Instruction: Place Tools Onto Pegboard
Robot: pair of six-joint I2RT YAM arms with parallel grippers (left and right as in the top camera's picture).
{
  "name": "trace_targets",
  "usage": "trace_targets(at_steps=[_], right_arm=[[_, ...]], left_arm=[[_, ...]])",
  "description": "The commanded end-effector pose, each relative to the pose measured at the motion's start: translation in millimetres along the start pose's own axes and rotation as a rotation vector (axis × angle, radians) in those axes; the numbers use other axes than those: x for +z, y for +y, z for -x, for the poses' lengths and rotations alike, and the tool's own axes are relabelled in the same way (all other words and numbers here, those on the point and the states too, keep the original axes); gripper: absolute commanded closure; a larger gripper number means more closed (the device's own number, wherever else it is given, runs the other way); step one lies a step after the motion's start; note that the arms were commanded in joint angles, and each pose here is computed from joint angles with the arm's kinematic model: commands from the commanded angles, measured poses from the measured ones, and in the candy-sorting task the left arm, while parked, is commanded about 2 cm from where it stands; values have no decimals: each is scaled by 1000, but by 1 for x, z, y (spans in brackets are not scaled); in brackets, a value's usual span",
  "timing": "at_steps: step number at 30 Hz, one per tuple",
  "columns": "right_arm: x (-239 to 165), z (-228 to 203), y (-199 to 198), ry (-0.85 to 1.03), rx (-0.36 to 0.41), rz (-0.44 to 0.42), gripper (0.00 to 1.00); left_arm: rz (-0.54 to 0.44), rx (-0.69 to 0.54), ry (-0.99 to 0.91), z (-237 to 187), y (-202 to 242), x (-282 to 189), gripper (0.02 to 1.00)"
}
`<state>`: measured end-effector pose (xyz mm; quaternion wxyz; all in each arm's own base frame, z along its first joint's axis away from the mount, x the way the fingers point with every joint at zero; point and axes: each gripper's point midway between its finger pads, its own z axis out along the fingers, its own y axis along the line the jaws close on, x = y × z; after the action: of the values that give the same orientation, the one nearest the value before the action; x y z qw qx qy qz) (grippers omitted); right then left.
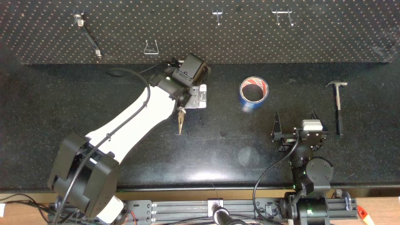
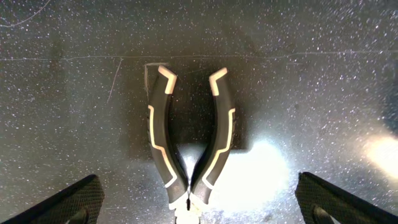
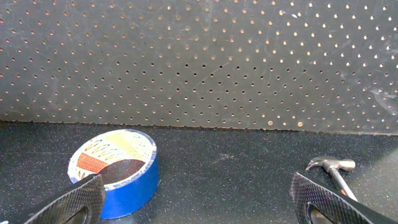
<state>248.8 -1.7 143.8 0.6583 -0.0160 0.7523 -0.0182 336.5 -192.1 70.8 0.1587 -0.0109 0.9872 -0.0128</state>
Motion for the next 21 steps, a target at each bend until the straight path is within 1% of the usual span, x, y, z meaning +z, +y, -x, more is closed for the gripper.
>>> trace_targets(at_steps=[1, 4, 9, 14, 21], right_arm=[[0, -2, 1, 6, -14, 5, 38], [0, -2, 1, 6, -14, 5, 38], [0, -2, 1, 6, -14, 5, 38], [0, -2, 1, 6, -14, 5, 38], [0, -2, 1, 6, -14, 5, 38]], left_arm=[[-6, -50, 5, 3, 0, 8, 18], [-33, -86, 16, 4, 2, 11, 18], [-27, -56, 25, 1, 3, 15, 18], [-22, -52, 60, -7, 3, 26, 18], [-23, -52, 65, -8, 3, 26, 18]])
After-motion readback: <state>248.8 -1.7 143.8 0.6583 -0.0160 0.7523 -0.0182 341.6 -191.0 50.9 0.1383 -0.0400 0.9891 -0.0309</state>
